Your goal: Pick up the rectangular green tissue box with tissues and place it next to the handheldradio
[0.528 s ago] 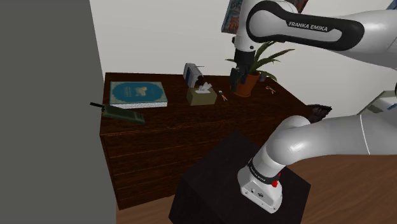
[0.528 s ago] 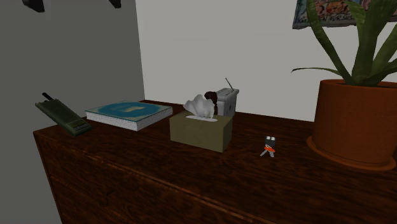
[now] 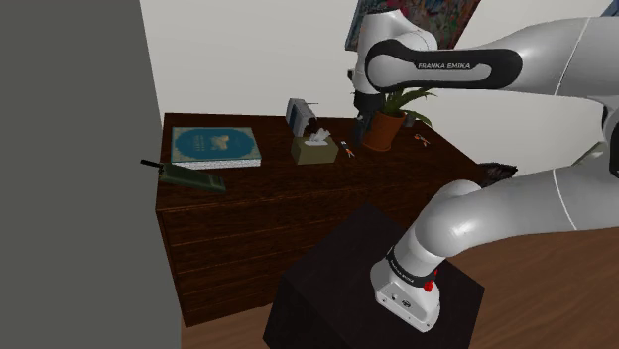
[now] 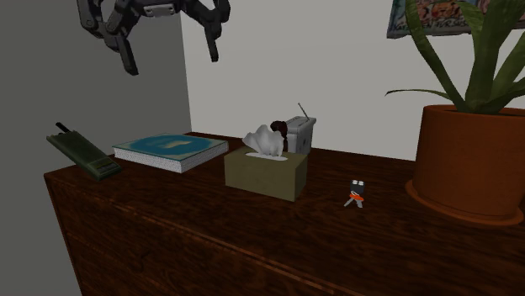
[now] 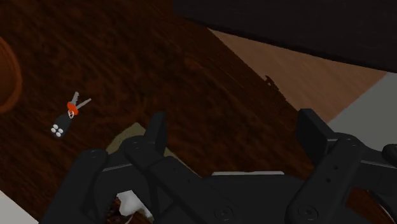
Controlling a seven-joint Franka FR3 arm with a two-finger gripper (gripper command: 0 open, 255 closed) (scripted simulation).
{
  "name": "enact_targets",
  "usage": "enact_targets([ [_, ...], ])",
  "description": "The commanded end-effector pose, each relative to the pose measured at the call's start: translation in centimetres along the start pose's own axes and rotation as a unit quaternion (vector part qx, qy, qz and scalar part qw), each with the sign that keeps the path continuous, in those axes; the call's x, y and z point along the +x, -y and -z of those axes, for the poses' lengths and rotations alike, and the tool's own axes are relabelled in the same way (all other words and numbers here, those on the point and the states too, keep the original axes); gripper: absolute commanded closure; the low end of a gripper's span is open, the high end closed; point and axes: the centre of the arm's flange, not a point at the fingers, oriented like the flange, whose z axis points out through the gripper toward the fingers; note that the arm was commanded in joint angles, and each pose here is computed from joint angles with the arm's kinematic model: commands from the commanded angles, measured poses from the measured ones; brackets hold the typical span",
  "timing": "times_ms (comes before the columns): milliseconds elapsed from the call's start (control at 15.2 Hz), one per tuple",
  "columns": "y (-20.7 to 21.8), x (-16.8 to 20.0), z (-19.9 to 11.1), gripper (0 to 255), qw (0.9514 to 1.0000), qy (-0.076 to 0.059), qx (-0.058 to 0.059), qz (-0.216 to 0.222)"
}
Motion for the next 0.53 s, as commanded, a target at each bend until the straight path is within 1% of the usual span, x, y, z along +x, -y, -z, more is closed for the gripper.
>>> enact_targets([
  [0, -0.9, 1.3, -1.4, 0, 0.9993, -0.005, -0.023, 0.028],
  [198, -2.3, 3.3, -3.5, 0, 0.9960, -0.012, -0.056, 0.068],
  [330, -3.3, 4.8, -4.9, 0, 0.9923, -0.016, -0.078, 0.094],
  [462, -4.2, 6.3, -6.2, 0, 0.9874, -0.020, -0.100, 0.121],
])
